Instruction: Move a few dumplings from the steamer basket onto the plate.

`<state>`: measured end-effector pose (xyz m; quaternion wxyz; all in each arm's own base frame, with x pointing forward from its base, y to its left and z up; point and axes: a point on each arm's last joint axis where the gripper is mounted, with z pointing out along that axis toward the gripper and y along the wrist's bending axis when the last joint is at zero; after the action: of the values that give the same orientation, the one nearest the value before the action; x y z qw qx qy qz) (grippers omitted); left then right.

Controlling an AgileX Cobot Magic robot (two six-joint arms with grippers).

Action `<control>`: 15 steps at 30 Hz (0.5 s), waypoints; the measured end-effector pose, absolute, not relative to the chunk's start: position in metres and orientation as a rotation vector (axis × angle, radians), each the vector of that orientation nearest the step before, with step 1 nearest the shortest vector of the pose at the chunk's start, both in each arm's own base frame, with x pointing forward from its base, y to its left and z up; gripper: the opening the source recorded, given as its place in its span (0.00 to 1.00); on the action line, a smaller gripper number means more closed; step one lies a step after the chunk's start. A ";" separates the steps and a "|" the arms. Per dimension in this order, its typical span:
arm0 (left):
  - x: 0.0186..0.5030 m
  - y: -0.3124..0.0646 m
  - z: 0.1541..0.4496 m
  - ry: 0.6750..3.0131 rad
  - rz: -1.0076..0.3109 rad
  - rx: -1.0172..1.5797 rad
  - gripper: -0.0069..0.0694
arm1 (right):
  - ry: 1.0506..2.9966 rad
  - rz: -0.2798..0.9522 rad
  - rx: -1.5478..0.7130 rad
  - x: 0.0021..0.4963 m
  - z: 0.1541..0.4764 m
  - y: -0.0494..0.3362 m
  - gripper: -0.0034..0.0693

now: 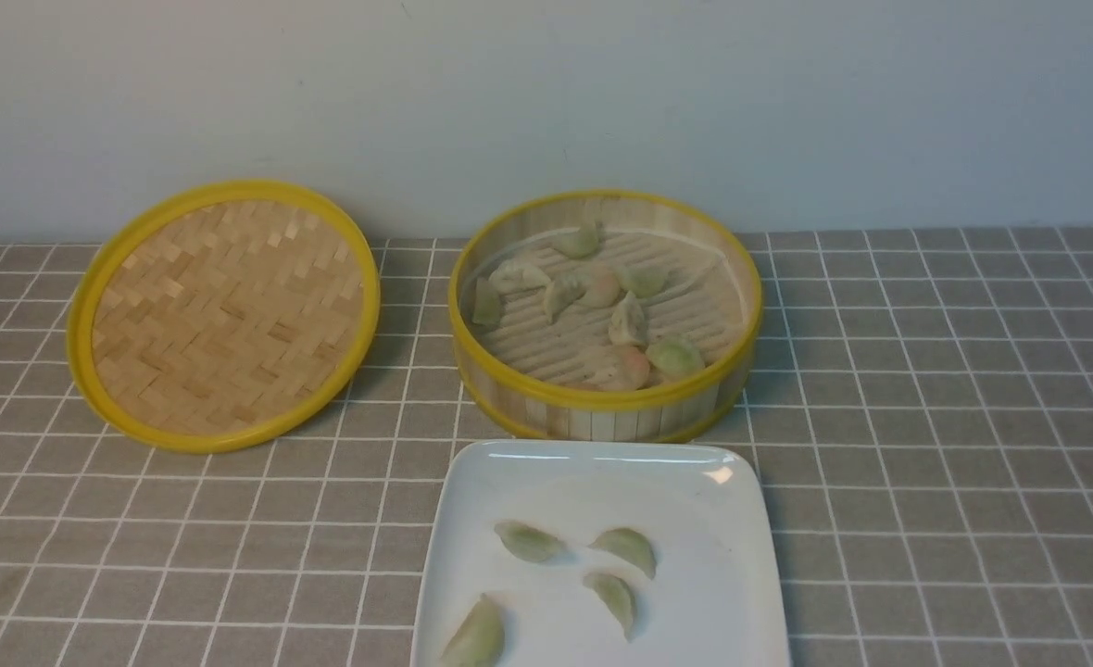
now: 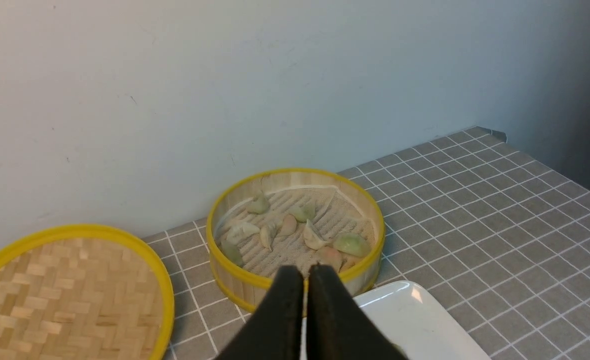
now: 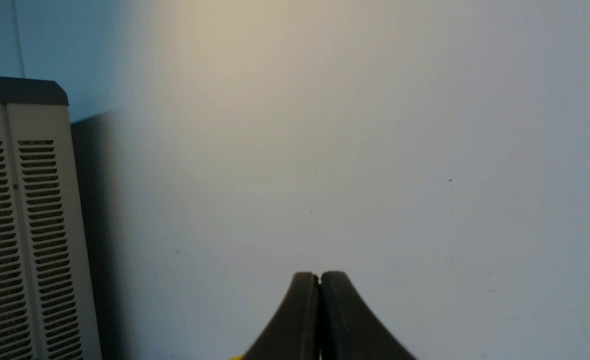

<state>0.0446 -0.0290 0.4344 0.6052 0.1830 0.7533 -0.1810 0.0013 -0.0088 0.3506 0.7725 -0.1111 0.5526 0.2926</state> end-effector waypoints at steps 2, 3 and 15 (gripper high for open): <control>0.044 -0.027 0.433 1.730 -0.390 0.412 0.08 | 1.197 0.634 -0.241 0.001 0.351 -0.009 0.03; 0.043 -0.025 0.430 1.720 -0.377 0.401 0.08 | 1.197 0.634 -0.240 0.001 0.351 -0.009 0.03; 0.034 -0.006 0.283 1.703 -0.106 0.133 0.08 | 1.191 0.610 -0.255 0.001 0.351 -0.009 0.03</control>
<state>0.0339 -0.0057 0.2832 0.6558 0.0586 0.7512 -0.0466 0.0012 -0.0090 0.3506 0.7768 -0.1179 0.5507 0.2819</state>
